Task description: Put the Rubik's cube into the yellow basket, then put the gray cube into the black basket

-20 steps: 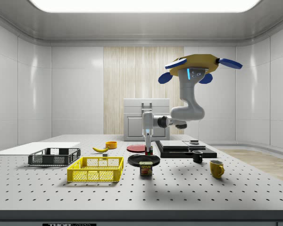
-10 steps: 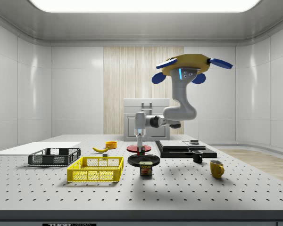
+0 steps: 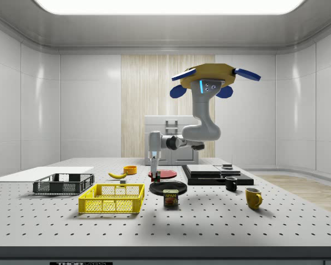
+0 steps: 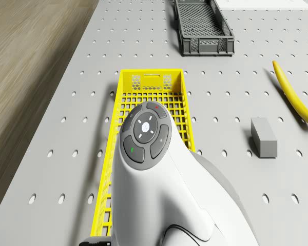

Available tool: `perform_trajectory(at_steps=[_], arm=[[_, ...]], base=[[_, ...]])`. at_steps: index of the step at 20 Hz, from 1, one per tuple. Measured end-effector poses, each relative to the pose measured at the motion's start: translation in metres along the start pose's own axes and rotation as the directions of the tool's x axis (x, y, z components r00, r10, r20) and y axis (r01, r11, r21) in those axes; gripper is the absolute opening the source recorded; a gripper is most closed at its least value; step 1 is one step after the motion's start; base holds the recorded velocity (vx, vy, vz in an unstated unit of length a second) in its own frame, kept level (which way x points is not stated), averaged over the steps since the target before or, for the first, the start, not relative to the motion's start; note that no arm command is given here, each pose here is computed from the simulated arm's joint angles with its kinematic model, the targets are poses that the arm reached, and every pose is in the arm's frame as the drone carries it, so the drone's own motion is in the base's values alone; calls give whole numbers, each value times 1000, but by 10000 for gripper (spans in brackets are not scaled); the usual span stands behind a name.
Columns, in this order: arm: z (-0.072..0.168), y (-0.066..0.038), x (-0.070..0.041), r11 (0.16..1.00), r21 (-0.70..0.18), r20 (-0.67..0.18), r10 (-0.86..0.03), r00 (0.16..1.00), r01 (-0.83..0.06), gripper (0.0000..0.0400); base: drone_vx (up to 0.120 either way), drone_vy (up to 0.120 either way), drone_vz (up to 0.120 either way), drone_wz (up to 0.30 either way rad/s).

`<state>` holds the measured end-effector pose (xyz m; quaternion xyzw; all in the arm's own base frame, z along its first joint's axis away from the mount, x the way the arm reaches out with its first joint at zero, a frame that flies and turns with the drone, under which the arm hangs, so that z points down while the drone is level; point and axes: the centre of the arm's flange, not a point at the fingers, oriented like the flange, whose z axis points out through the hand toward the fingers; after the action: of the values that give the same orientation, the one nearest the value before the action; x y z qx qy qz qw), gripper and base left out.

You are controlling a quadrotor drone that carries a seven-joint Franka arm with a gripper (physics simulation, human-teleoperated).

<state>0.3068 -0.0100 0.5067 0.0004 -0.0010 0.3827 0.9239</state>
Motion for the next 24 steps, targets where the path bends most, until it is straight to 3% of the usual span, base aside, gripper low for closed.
perform_trajectory(at_steps=[24], arm=[[0, 0, 0, 1000, 0, 0, 0, 1000, 0, 325]], base=[[120, 0, 0, 0]])
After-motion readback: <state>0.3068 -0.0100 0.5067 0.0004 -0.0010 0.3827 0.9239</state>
